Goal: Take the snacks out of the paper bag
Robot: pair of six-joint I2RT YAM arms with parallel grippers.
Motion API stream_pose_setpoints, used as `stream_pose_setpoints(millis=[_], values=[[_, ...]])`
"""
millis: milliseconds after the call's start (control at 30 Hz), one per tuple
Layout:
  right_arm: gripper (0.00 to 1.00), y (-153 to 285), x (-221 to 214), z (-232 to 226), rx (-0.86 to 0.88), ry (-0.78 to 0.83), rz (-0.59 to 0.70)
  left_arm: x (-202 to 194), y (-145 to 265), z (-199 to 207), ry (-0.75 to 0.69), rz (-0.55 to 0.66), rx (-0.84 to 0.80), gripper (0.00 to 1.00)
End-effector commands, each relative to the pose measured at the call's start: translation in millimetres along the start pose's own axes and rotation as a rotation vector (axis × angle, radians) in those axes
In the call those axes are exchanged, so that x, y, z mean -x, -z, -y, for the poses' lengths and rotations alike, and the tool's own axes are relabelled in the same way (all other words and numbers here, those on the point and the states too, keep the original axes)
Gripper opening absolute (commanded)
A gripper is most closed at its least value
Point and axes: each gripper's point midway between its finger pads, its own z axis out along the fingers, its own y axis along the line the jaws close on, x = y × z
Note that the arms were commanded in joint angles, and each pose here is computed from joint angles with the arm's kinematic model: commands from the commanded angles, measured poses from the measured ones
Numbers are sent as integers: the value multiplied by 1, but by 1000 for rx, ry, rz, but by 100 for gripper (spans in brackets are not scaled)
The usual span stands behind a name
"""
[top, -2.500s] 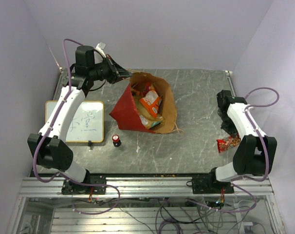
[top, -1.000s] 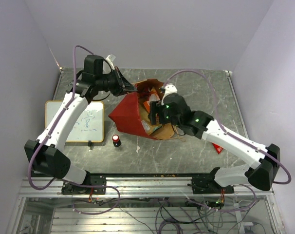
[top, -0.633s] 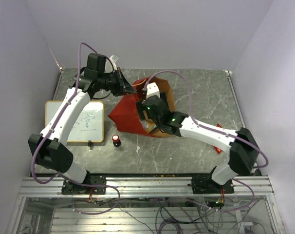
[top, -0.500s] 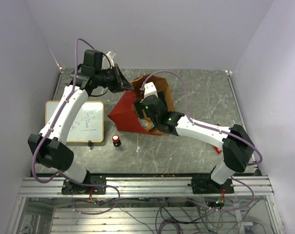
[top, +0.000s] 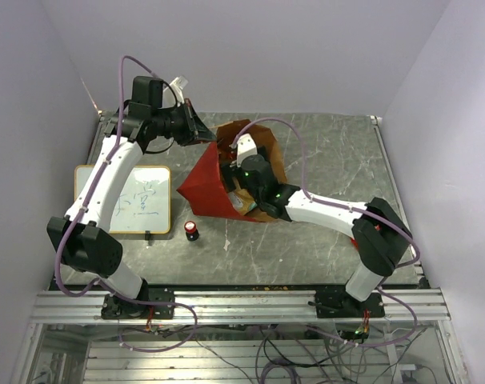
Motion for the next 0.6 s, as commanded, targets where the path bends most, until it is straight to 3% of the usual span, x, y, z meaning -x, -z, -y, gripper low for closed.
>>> stream_pose_setpoints(millis=[0, 133, 300, 367, 433, 567], values=[[92, -11, 8, 8, -48, 23, 56, 3, 4, 8, -26, 2, -33, 8], [92, -22, -3, 32, -211, 24, 7, 2, 6, 5, -19, 8, -19, 7], [87, -21, -3, 44, -254, 40, -8, 4, 6, 3, 12, -3, -29, 7], [75, -19, -5, 45, -256, 46, -13, 4, 5, -2, 37, -7, -7, 7], [51, -18, 1, 45, -256, 37, -30, 5, 4, 0, 80, -10, -24, 7], [25, -14, 16, 40, -232, 0, -63, 2, 5, 3, 123, -10, -45, 7]])
